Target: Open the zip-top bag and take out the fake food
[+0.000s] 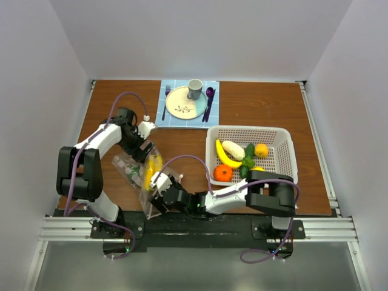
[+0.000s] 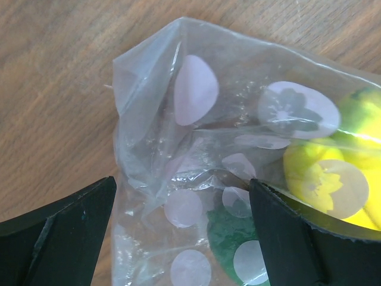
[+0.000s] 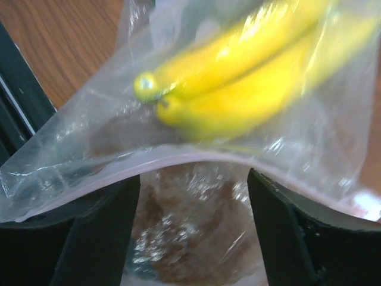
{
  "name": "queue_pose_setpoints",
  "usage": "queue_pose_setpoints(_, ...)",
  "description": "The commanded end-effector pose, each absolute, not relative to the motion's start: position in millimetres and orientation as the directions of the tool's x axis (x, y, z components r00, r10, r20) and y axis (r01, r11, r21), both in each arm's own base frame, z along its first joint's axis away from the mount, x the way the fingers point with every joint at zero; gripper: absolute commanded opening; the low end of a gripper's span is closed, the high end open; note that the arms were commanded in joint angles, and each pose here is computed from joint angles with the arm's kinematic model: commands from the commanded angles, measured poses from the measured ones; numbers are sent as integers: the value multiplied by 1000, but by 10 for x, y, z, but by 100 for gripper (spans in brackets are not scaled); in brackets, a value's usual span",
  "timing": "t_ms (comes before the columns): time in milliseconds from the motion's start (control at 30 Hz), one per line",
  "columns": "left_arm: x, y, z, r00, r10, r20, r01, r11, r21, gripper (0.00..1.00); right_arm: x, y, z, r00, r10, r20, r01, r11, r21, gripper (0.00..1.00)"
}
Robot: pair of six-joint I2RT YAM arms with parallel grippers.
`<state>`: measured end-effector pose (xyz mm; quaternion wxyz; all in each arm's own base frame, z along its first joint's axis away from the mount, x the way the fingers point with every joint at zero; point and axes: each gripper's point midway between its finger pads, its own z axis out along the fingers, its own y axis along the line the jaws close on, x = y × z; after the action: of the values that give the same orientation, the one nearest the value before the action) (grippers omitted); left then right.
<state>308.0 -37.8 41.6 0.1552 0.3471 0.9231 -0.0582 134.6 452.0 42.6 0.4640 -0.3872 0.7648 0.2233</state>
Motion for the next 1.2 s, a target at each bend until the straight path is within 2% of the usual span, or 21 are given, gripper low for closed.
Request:
queue_pose_setpoints(0, 3050, -405, 353, -714, 625, -315, 660, 751, -5, 100, 1477, 4884, 978, -137, -264, -955, -823, 567, -39, 82)
queue_pose_setpoints(333, 2951, -538, 289, -717, 630, -298, 671, 740, -50, 100, 1525, 5143, 989, -148, -248, -957, -844, 536, -8, 86)
queue_pose_setpoints(600, 2747, -748, 210, -720, 631, -289, 681, 721, -125, 100, 1505, 5381, 921, -156, -260, -953, -863, 505, 3, 80)
queue_pose_setpoints(800, 2677, -740, 135, -724, 632, -276, 681, 720, -133, 100, 1465, 5465, 1099, -161, -232, -959, -881, 472, 34, 64)
queue_pose_setpoints(833, 2679, -724, 122, -726, 633, -270, 678, 724, -127, 100, 1453, 5463, 1110, -164, -231, -959, -883, 467, 38, 59)
queue_pose_setpoints(900, 2718, -681, 113, -726, 634, -266, 675, 731, -100, 100, 1412, 5445, 1106, -176, -229, -957, -889, 455, 55, 53)
queue_pose_setpoints(933, 2745, -662, 110, -727, 634, -263, 672, 735, -87, 100, 1403, 5433, 1087, -181, -233, -956, -889, 453, 58, 48)
queue_pose_setpoints(1100, 2975, -449, 134, -746, 613, -261, 629, 777, 26, 100, 1348, 5311, 1112, -199, -233, -952, -890, 449, 76, 35)
queue_pose_setpoints(1167, 3068, -305, 135, -766, 587, -261, 597, 800, 48, 100, 1341, 5213, 1077, -206, -242, -948, -886, 458, 76, 26)
